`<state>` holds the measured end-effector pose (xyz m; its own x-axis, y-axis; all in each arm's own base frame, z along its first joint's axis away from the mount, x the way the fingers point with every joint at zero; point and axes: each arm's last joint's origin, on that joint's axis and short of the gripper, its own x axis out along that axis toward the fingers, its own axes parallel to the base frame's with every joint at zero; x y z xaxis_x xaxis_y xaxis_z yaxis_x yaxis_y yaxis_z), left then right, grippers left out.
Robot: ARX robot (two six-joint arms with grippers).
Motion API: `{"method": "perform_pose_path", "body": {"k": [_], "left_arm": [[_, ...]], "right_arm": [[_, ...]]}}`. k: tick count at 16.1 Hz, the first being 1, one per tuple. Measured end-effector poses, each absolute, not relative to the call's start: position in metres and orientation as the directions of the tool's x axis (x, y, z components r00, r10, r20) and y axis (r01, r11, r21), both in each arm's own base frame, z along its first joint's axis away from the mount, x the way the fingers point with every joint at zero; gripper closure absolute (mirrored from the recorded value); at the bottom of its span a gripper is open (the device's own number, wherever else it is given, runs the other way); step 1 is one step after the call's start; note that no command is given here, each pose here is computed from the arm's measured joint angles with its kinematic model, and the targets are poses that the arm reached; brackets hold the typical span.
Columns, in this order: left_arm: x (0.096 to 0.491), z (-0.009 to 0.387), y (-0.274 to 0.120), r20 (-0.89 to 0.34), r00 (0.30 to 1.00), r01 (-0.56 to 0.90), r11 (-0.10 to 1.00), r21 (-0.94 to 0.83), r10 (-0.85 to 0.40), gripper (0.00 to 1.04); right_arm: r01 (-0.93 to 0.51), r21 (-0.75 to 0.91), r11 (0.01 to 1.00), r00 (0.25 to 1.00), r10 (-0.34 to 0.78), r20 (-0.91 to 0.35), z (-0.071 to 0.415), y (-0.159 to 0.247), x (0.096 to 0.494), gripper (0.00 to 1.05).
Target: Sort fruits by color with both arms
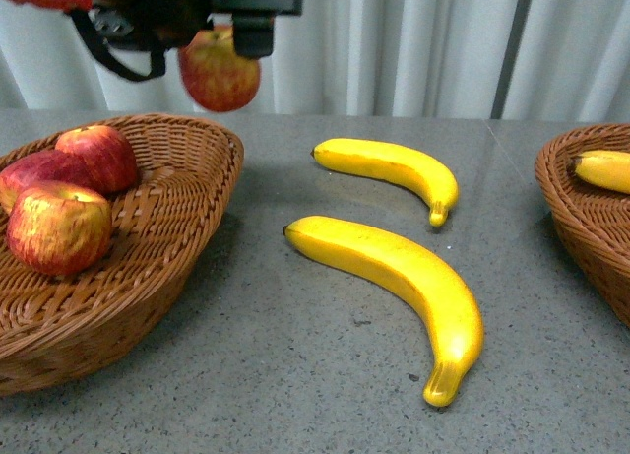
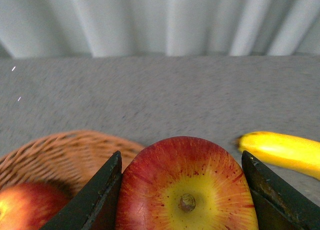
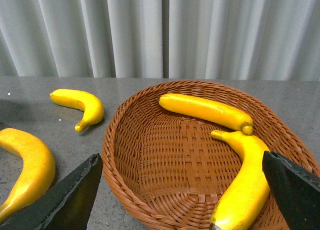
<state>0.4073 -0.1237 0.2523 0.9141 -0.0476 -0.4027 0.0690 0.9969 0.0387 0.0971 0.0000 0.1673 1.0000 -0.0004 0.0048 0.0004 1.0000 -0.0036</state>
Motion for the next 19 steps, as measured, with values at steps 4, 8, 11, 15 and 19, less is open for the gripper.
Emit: {"method": "perform_pose_path", "body": {"k": [4, 8, 11, 15, 19], "left_arm": [[0.378, 0.226, -0.089, -0.466, 0.870, -0.202, 0.978, -0.042, 0.160, 0.27], [0.348, 0.258, -0.105, -0.288, 0.957, -0.039, 0.999, 0.019, 0.043, 0.07], [0.315, 0.269, -0.110, -0.241, 0.970, 0.045, 0.994, 0.100, -0.020, 0.07], [0.276, 0.276, -0.094, -0.191, 0.982, 0.044, 0.984, 0.172, -0.011, 0.07], [0.220, 0.246, -0.048, 0.028, 0.999, -0.015, 1.000, 0.017, 0.015, 0.44]], "right_arm": [[0.000, -0.004, 1.000, 1.000, 0.000, 0.005, 0.167, 0.000, 0.097, 0.07], [0.000, -0.004, 1.000, 1.000, 0.000, 0.005, 0.167, 0.000, 0.097, 0.07], [0.000, -0.004, 1.000, 1.000, 0.000, 0.005, 0.167, 0.000, 0.097, 0.07], [0.000, -0.004, 1.000, 1.000, 0.000, 0.005, 0.167, 0.000, 0.097, 0.07], [0.000, -0.004, 1.000, 1.000, 0.000, 0.004, 0.167, 0.000, 0.097, 0.07]]}}
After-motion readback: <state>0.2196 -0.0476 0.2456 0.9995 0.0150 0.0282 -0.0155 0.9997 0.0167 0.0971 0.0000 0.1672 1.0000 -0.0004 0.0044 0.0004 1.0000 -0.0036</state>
